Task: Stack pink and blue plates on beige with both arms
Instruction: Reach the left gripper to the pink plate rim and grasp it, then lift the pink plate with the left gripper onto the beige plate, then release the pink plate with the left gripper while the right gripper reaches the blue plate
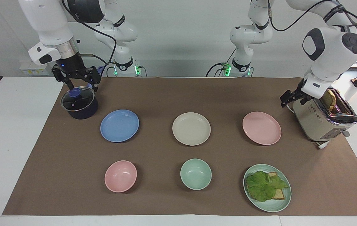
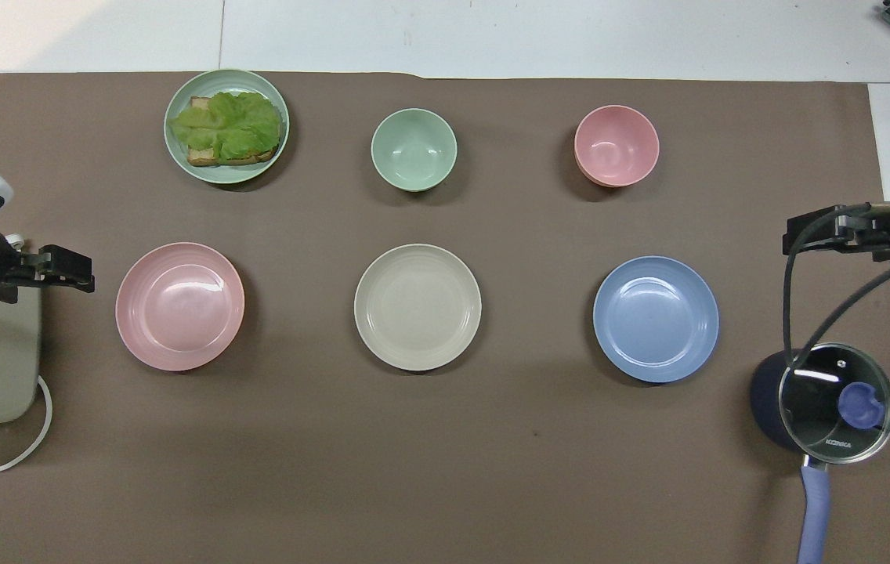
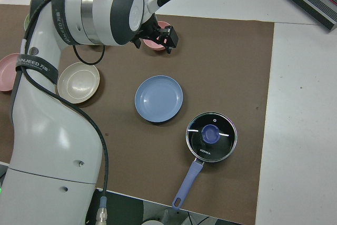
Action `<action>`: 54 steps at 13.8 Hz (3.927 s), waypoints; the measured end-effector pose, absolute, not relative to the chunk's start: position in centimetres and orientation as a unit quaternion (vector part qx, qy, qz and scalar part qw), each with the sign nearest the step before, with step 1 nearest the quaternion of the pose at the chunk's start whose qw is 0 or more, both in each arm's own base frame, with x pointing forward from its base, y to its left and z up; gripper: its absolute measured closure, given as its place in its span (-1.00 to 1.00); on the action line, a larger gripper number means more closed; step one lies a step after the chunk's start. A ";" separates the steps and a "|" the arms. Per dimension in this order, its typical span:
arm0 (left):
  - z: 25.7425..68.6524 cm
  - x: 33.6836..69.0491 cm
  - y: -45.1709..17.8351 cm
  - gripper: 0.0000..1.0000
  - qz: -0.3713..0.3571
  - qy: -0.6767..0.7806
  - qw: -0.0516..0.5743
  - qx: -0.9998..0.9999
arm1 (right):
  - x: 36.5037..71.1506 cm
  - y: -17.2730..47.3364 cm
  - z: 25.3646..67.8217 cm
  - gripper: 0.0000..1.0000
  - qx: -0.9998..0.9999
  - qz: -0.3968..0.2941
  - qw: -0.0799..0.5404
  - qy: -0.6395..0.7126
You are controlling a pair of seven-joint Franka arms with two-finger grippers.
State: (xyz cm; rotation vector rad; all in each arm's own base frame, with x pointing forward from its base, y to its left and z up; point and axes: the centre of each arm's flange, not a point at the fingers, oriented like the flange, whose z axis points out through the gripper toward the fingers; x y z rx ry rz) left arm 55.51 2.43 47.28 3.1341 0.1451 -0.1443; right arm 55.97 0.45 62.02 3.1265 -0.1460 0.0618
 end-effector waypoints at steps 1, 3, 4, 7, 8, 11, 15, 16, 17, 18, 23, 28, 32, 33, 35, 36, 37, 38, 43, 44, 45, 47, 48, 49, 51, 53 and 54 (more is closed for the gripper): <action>45.1 55.3 2.7 -1.00 -0.049 0.049 0.001 0.998 | 56.0 0.4 62.0 -1.00 0.999 0.019 0.006 -0.047; 40.7 55.3 3.1 -1.00 -0.061 0.053 0.000 0.997 | 56.0 0.1 61.8 -1.00 0.999 0.017 0.006 -0.042; 39.1 55.6 3.1 -1.00 -0.065 0.053 0.000 0.996 | 55.9 -0.2 61.7 -1.00 0.999 0.017 0.006 -0.041; 35.7 55.9 3.7 -1.00 -0.078 0.058 0.000 0.995 | 55.9 -0.7 61.6 -1.00 0.999 0.016 0.006 -0.041; 34.8 55.7 4.0 -1.00 -0.080 0.060 0.000 0.995 | 55.9 -0.7 61.6 -1.00 0.999 0.015 0.006 -0.041; 32.5 54.5 4.2 -1.00 -0.095 0.063 0.001 0.993 | 55.9 -0.7 61.6 -1.00 0.999 0.015 0.006 -0.040; 31.6 53.9 4.0 -0.83 -0.104 0.063 0.001 0.993 | 55.8 -0.7 61.5 -1.00 0.999 0.014 0.006 -0.040; 31.6 53.8 4.0 -0.54 -0.105 0.063 0.001 0.993 | 55.8 -0.7 61.5 -1.00 0.999 0.014 0.006 -0.040; 31.6 53.8 3.9 -0.26 -0.105 0.062 0.001 0.993 | 55.8 -0.7 61.5 -1.00 0.999 0.014 0.006 -0.040; 31.6 53.8 3.8 0.01 -0.105 0.061 0.001 0.993 | 55.8 -0.7 61.5 -1.00 0.999 0.014 0.006 -0.040; 31.9 53.7 3.8 0.89 -0.110 0.061 0.002 0.992 | 55.7 -0.7 61.4 -1.00 0.999 0.013 0.006 -0.040; 35.7 54.6 3.1 0.90 -0.134 0.071 0.027 0.988 | 55.7 -0.7 61.3 -1.00 0.999 0.012 0.006 -0.040; 43.1 56.3 -0.3 0.90 -0.149 0.103 0.065 0.981 | 55.6 -0.7 61.3 -1.00 0.999 0.012 0.006 -0.040; 44.0 56.3 -2.6 0.90 -0.150 0.115 0.065 0.980 | 55.6 -0.7 61.3 -1.00 0.999 0.012 0.006 -0.040; 44.7 55.7 -9.3 0.90 -0.151 0.131 0.066 0.978 | 55.5 -0.7 61.3 -1.00 0.999 0.012 0.006 -0.040; 44.8 55.4 -12.8 0.90 -0.143 0.138 0.067 0.978 | 55.5 -0.7 61.3 -1.00 0.999 0.011 0.006 -0.040; 45.0 55.1 -16.1 0.90 -0.131 0.144 0.071 0.978 | 55.5 -0.7 61.3 -1.00 0.999 0.011 0.006 -0.040; 45.0 54.6 -19.1 0.90 -0.120 0.146 0.074 0.979 | 55.5 -0.7 61.3 -1.00 0.999 0.012 0.006 -0.040; 38.6 52.9 -26.5 0.90 -0.078 0.133 0.095 0.983 | 55.5 -0.7 61.4 -1.00 0.999 0.012 0.006 -0.040; 37.2 52.7 -27.2 0.90 -0.073 0.131 0.095 0.984 | 55.5 -0.7 61.4 -1.00 0.999 0.012 0.006 -0.040; 36.2 52.6 -27.7 0.90 -0.071 0.129 0.095 0.984 | 55.5 -0.7 61.4 -1.00 0.999 0.012 0.006 -0.040; 35.8 52.6 -27.9 0.89 -0.070 0.128 0.095 0.985 | 55.5 -0.7 61.3 -1.00 0.999 0.011 0.006 -0.040; 35.9 52.7 -27.9 0.74 -0.069 0.128 0.096 0.985 | 55.5 -0.8 61.3 -1.00 0.999 0.011 0.006 -0.041; 36.0 52.8 -27.8 0.50 -0.067 0.129 0.097 0.985 | 55.5 -0.8 61.2 -1.00 0.999 0.012 0.006 -0.041; 36.2 53.1 -27.6 0.08 -0.063 0.132 0.098 0.984 | 55.7 -0.8 61.0 -1.00 0.999 0.025 0.005 -0.041; 36.6 53.7 -26.7 -0.38 -0.057 0.139 0.100 0.984 | 55.4 -1.2 59.7 -1.00 0.999 0.020 0.005 -0.037; 37.1 54.5 -25.7 -0.64 -0.047 0.141 0.098 0.984 | 55.3 -1.5 58.7 -1.00 0.999 0.018 0.006 -0.032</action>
